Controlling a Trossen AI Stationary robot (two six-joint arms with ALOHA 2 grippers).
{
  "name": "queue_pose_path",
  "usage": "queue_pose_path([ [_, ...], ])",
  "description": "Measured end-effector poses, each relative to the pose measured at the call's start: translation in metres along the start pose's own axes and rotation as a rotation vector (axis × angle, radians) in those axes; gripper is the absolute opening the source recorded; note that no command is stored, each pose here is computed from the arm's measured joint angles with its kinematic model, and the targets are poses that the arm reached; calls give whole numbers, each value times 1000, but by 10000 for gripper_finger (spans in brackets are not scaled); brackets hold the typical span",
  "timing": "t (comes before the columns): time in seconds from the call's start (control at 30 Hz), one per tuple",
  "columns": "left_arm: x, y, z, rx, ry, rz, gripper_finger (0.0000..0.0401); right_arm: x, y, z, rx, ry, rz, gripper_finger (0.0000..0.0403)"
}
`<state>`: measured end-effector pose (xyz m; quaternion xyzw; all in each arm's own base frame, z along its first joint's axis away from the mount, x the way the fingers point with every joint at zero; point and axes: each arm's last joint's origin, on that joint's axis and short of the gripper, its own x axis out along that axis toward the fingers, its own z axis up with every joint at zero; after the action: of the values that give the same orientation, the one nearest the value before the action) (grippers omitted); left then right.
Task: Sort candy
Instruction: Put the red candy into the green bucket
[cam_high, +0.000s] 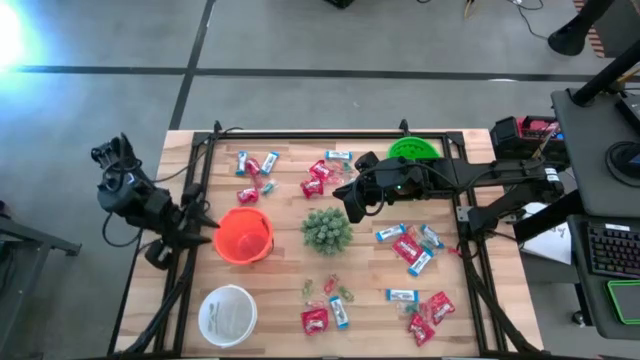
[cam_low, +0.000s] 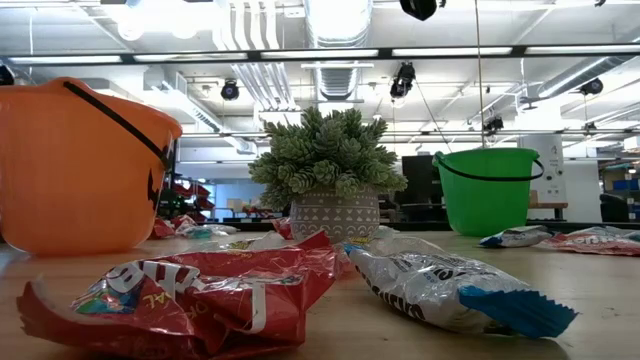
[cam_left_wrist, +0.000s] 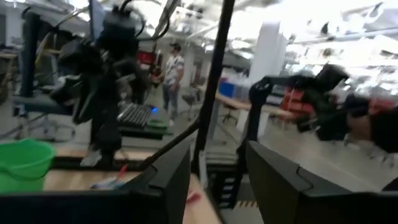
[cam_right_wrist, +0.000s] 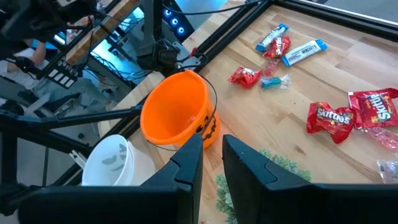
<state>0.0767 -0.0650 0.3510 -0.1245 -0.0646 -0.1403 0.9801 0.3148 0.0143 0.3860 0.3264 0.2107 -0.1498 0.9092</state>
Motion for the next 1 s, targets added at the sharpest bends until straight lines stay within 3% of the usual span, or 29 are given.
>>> queue_pose_path([
  [0.13, -7, 5, 3, -121, 9, 27, 139, 0, -2, 1, -12, -38, -52, 54],
  [0.27, -10, 4, 5, -266, 18, -67, 139, 0, -2, 1, -73, -45, -61, 54],
  [0.4, -11, 3, 9, -285, 25, -107, 150, 0, -2, 1, -88, -45, -61, 66],
  [0.57, -16, 4, 26, -291, 13, -108, 192, 0, -2, 1, -122, -45, -63, 109],
  [0.73, -20, 9, 38, -229, 48, 11, 229, 0, -3, 2, -103, -82, -105, 152],
  [1.0, -22, 13, 58, -142, 58, 207, 232, 0, -4, 3, -135, -82, -111, 173],
])
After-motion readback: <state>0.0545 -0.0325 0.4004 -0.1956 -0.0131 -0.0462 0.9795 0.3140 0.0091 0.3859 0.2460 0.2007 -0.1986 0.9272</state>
